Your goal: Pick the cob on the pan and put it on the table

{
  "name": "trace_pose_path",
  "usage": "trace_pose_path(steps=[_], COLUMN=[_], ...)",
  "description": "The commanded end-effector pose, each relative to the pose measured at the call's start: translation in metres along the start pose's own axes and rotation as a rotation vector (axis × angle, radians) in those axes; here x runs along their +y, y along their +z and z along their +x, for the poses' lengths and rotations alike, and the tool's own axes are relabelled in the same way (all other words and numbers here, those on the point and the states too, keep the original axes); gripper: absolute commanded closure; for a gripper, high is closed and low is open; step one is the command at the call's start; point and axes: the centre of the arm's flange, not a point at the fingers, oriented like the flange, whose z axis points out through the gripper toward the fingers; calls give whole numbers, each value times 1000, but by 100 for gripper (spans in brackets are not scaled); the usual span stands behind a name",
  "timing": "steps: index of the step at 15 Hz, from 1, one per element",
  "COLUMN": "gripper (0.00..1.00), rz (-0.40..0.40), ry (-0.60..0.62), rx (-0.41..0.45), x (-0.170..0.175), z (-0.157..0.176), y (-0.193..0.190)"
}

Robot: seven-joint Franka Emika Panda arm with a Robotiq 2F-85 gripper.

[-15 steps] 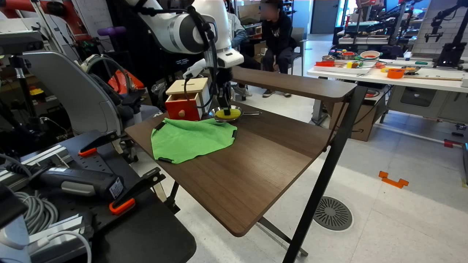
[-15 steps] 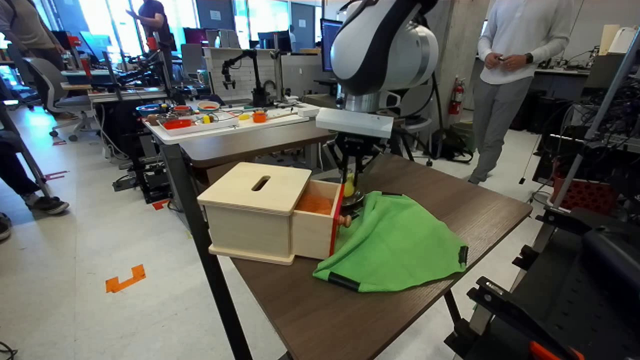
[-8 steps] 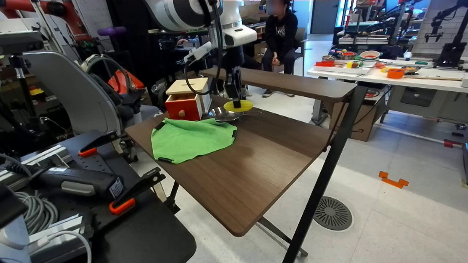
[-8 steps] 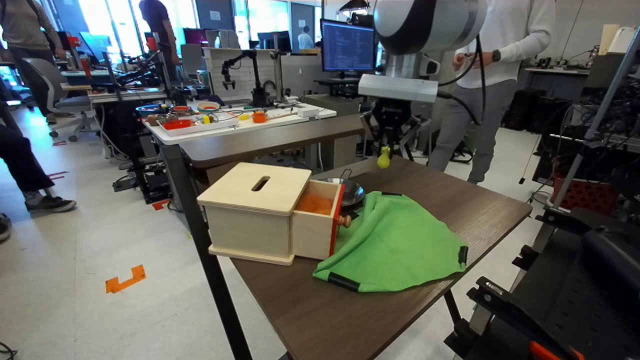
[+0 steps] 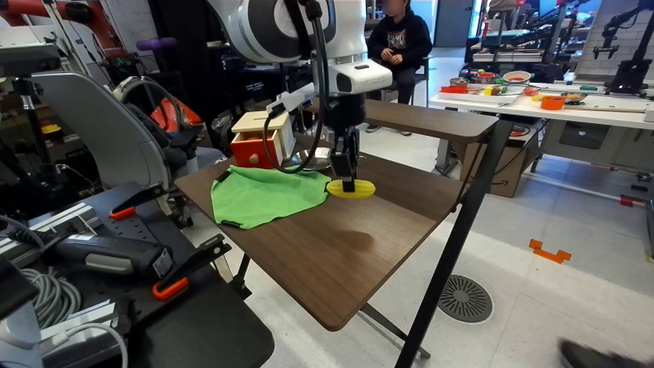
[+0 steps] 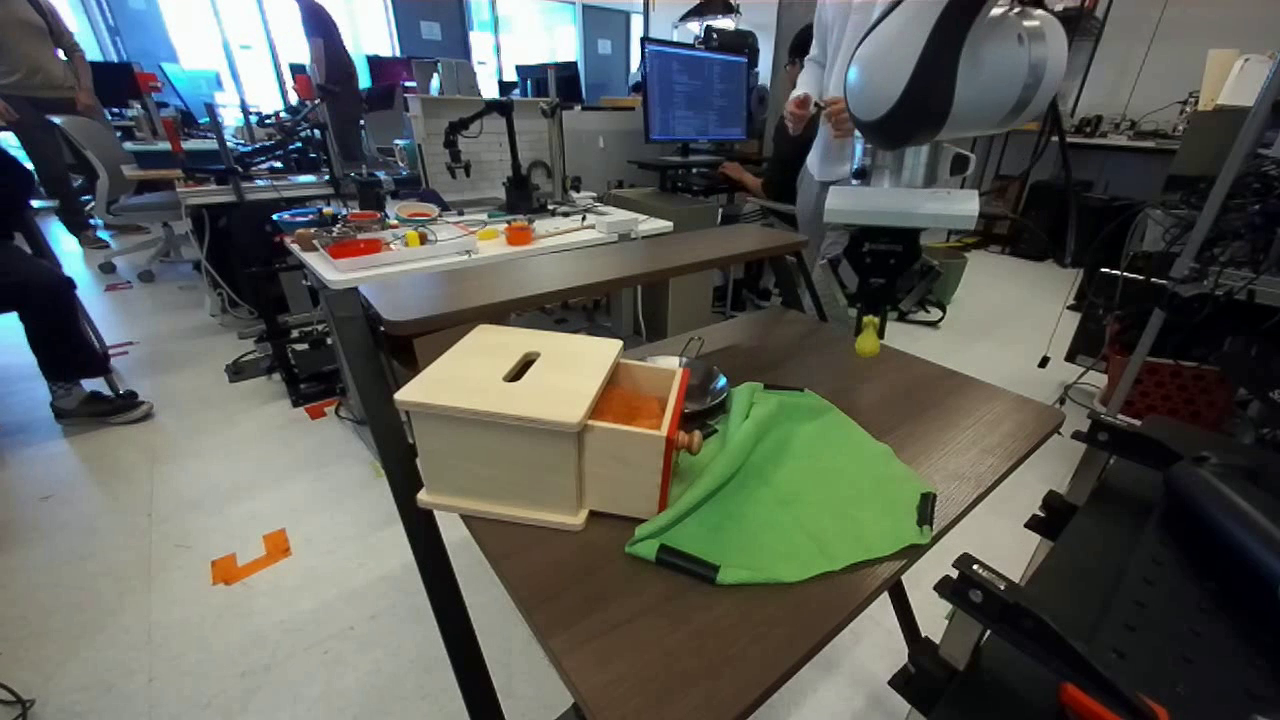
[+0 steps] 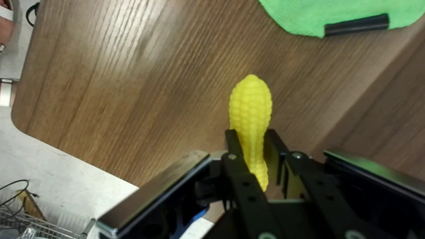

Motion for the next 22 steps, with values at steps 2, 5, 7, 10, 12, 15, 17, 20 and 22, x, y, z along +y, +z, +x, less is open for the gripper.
trace_pose_path(steps=[2,5,7,10,12,15,17,20,22], gripper=[94,94,49,29,14,0,0,0,0], rz=[-23,-50,-57,-56,-49,-8,31,92,58], ry=[-1,-3,1,7,2,-27,-71,-196,-183], rx=[-12,-33,-42,-35,-32,-16,-12,-26,-8], x=[13,18,21,26,31,40,44,41,26], z=[5,2,1,4,4,-1,-11,-39,-22], y=[31,50,53,45,31,-9,-41,-78,-62])
